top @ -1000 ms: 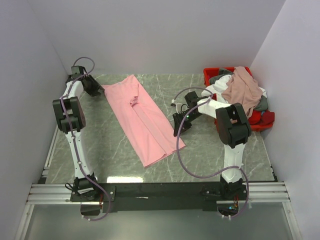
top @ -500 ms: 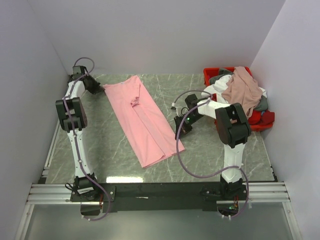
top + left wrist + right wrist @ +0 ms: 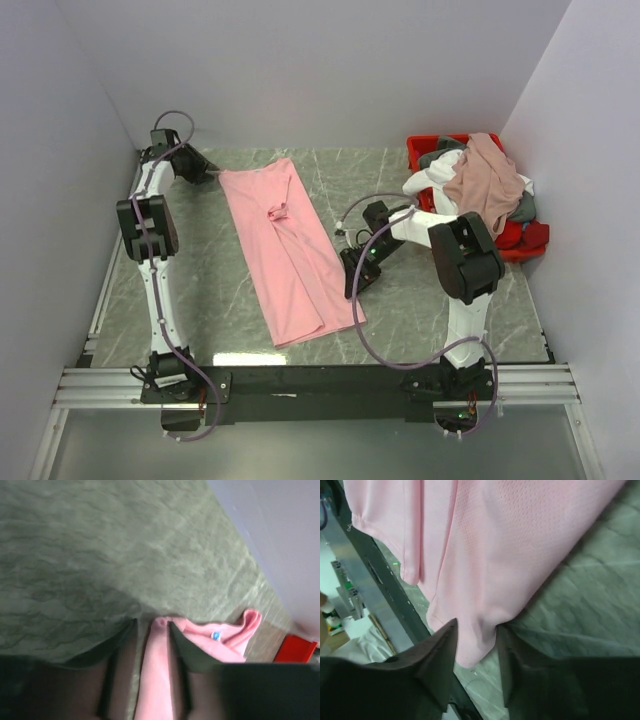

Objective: Fold and stack the t-shirts
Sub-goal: Fold the tshirt

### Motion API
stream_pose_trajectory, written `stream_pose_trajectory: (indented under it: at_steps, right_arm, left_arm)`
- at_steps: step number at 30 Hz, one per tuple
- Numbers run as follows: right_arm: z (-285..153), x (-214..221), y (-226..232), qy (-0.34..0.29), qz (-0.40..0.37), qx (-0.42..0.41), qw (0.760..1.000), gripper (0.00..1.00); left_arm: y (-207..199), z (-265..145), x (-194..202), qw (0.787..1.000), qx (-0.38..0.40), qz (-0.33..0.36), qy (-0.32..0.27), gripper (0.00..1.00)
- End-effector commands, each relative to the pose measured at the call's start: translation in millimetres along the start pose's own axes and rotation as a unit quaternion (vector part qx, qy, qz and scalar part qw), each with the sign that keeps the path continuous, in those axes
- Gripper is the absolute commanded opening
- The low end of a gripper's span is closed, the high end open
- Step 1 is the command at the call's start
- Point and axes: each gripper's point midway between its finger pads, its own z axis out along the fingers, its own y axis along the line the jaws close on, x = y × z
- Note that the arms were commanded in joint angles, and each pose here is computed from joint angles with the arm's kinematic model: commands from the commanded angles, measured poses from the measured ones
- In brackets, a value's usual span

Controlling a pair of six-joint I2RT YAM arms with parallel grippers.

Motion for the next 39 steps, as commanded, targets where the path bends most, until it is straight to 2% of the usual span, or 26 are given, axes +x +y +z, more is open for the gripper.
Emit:
stream_pose_trajectory:
  at_steps: [1,4,8,11,12,14,15,16,17,18,20,21,22,23,24,25,26,27,30,31,32,33,34,35,38,39]
  right_arm:
    - [-21.8,-15.3,5.8,-0.032,-0.027,0.031,0.999,0.47]
    - [-39.8,-33.5,3.0,-0.060,-0.044,0.054,0.996,0.51]
    - [-67.6,-52.1,-0.6,-0.095,-0.103,0.099,0.985,0.52]
    - [-93.3,-57.8,12.5,-0.112,-0.225,0.124,0.960,0.53]
    - [-98.7,-58.1,17.7,-0.116,-0.261,0.128,0.950,0.54]
    - [-118.7,-61.9,40.2,-0.141,-0.354,0.136,0.914,0.55]
    - [-121.5,-57.4,49.6,-0.144,-0.392,0.128,0.899,0.56]
    - [-135.7,-57.4,68.0,-0.161,-0.467,0.140,0.858,0.57]
    - [-139.7,-55.6,77.4,-0.175,-0.501,0.140,0.836,0.70]
    - [-130.2,-42.2,82.6,-0.184,-0.526,0.121,0.822,0.81]
    - [-143.4,-42.2,104.6,-0.228,-0.603,0.145,0.750,0.86]
    - [-130.6,-28.4,106.4,-0.233,-0.613,0.122,0.745,0.87]
    - [-130.0,-18.5,112.6,-0.228,-0.649,0.121,0.716,0.88]
    - [-124.9,-9.5,112.6,-0.218,-0.662,0.111,0.708,0.87]
    - [-120.5,-1.6,112.5,-0.209,-0.670,0.100,0.706,0.87]
    - [-111.7,11.9,110.1,-0.187,-0.681,0.080,0.704,0.86]
    - [-108.8,16.6,107.4,-0.176,-0.684,0.074,0.704,0.84]
    - [-106.4,19.5,102.8,-0.168,-0.682,0.072,0.708,0.83]
    - [-100.5,25.4,95.4,-0.152,-0.671,0.064,0.723,0.81]
    - [-99.8,24.7,94.4,-0.152,-0.666,0.064,0.728,0.81]
    - [-100.8,23.2,94.4,-0.154,-0.662,0.067,0.730,0.81]
    - [-101.4,22.8,92.4,-0.156,-0.647,0.070,0.743,0.81]
    - [-102.9,17.5,90.1,-0.161,-0.647,0.082,0.741,0.81]
    - [-102.0,17.4,84.3,-0.157,-0.640,0.091,0.747,0.81]
    - [-99.2,15.9,76.3,-0.153,-0.631,0.101,0.754,0.80]
    - [-95.9,18.1,73.5,-0.147,-0.634,0.097,0.753,0.80]
  left_arm:
    - [-22.3,-31.4,0.6,0.999,0.029,0.043,-0.005,0.49]
    - [-35.1,-65.8,-1.0,0.996,0.036,0.084,-0.026,0.56]
    - [-57.7,-122.2,-0.9,0.987,0.031,0.146,-0.063,0.57]
    - [-96.6,-177.4,23.4,0.965,0.050,0.234,-0.105,0.57]
    - [-128.5,-223.2,29.2,0.941,0.075,0.295,-0.148,0.57]
    - [-138.8,-244.4,63.1,0.909,0.083,0.364,-0.185,0.58]
    - [-183.4,-296.5,99.8,0.867,0.148,0.420,-0.222,0.58]
    - [-163.3,-290.8,129.6,0.847,0.152,0.462,-0.216,0.73]
    - [-181.8,-313.6,142.1,0.817,0.199,0.477,-0.254,0.87]
    - [-170.1,-338.4,161.1,0.810,0.227,0.469,-0.268,0.99]
    - [-163.6,-359.9,183.2,0.788,0.264,0.488,-0.266,1.00]
    - [-164.2,-378.8,208.7,0.754,0.306,0.527,-0.246,0.99]
    - [-155.9,-378.1,226.9,0.745,0.323,0.543,-0.215,0.92]
    - [-148.8,-378.3,247.3,0.738,0.338,0.555,-0.180,0.86]
    - [-133.4,-380.3,268.3,0.723,0.337,0.586,-0.145,0.82]
    - [-118.8,-374.3,282.2,0.720,0.326,0.599,-0.126,0.79]
    - [-114.5,-376.0,309.6,0.697,0.340,0.623,-0.105,0.79]
    - [-97.5,-374.5,316.1,0.680,0.316,0.651,-0.117,0.78]
    - [-79.3,-377.0,363.3,0.618,0.345,0.700,-0.093,0.68]
    - [-74.2,-371.6,365.8,0.620,0.326,0.708,-0.093,0.67]
    - [-69.4,-373.5,390.3,0.600,0.338,0.722,-0.065,0.67]
    - [-61.1,-366.5,403.3,0.597,0.327,0.732,-0.041,0.67]
    - [-50.0,-356.9,402.9,0.602,0.283,0.746,-0.038,0.68]
    - [-45.4,-362.0,430.3,0.574,0.299,0.762,-0.016,0.71]
    - [-27.9,-353.4,462.5,0.547,0.258,0.796,0.010,0.81]
    - [-23.4,-347.2,472.1,0.546,0.243,0.801,0.024,0.84]
